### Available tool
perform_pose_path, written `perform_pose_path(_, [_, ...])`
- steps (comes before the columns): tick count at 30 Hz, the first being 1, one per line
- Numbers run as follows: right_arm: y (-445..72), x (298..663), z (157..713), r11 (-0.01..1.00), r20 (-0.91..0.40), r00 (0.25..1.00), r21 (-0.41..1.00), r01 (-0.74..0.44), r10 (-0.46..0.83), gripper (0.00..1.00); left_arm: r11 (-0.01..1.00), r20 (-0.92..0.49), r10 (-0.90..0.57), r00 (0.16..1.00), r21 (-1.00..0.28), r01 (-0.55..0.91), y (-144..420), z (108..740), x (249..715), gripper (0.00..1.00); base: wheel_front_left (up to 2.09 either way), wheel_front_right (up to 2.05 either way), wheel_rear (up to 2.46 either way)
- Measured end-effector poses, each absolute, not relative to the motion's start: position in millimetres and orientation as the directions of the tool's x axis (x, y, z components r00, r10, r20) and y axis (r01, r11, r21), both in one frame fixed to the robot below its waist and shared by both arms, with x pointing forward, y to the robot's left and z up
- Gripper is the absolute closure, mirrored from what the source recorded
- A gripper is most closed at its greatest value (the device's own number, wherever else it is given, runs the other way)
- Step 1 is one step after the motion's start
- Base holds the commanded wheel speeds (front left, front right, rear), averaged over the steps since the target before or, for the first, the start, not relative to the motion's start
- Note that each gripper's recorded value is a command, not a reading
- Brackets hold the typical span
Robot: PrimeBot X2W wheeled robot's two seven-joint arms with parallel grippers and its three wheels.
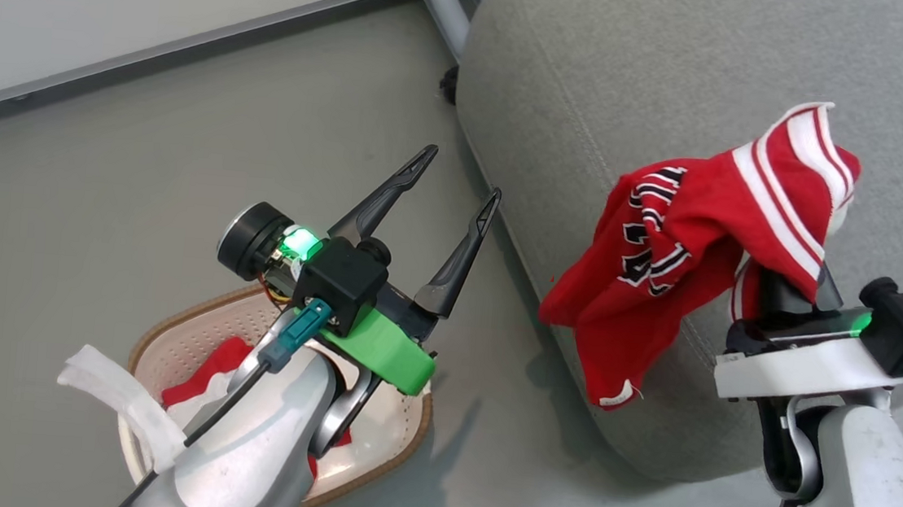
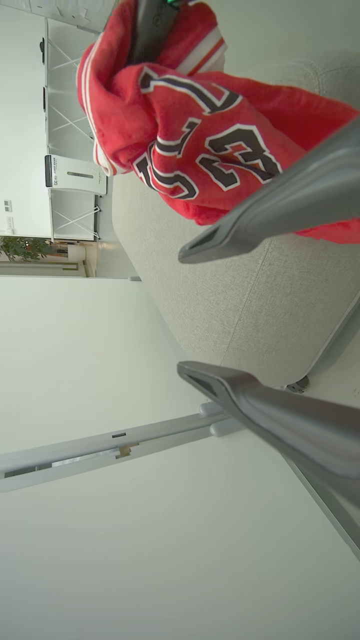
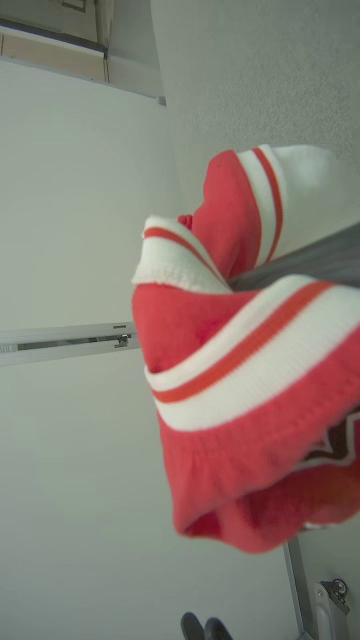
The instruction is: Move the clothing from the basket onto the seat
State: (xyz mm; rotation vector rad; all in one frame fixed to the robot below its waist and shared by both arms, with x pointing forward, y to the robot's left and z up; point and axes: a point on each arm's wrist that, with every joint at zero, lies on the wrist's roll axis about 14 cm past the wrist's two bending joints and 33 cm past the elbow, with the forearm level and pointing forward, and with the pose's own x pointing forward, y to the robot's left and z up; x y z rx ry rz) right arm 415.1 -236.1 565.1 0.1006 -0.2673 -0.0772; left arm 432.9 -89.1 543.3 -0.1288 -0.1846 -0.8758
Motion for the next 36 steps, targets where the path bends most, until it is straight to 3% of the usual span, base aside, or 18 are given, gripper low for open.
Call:
perform_pose_path(8, [-272.7, 395.8, 554.1, 0.979, 0.225, 0.954, 0.093, 0.181, -0.198, 1.00, 0.595, 0.197, -0.781, 0.593, -0.054, 0.802, -106.2, 530.2, 434.5, 0.00, 0.00, 0.00, 0.00])
perform_pose_path(16, [-289.3, 396.6, 558.8, 0.971, 0.239, 0.941, 0.079, 0.227, -0.240, 1.00, 0.581, 0.188, -0.791, 0.582, -0.067, 0.811, -113.0, 519.7, 439.3, 0.00, 0.00, 0.00, 0.00])
perform_pose_path(36, [-321.3, 530.5, 700.3, 0.965, 0.609, 0.785, -0.123, 0.234, -0.112, 1.00, 0.603, 0.138, -0.778, 0.613, -0.111, 0.790, -105.1, 461.1, 489.3, 0.00, 0.00, 0.00, 0.00])
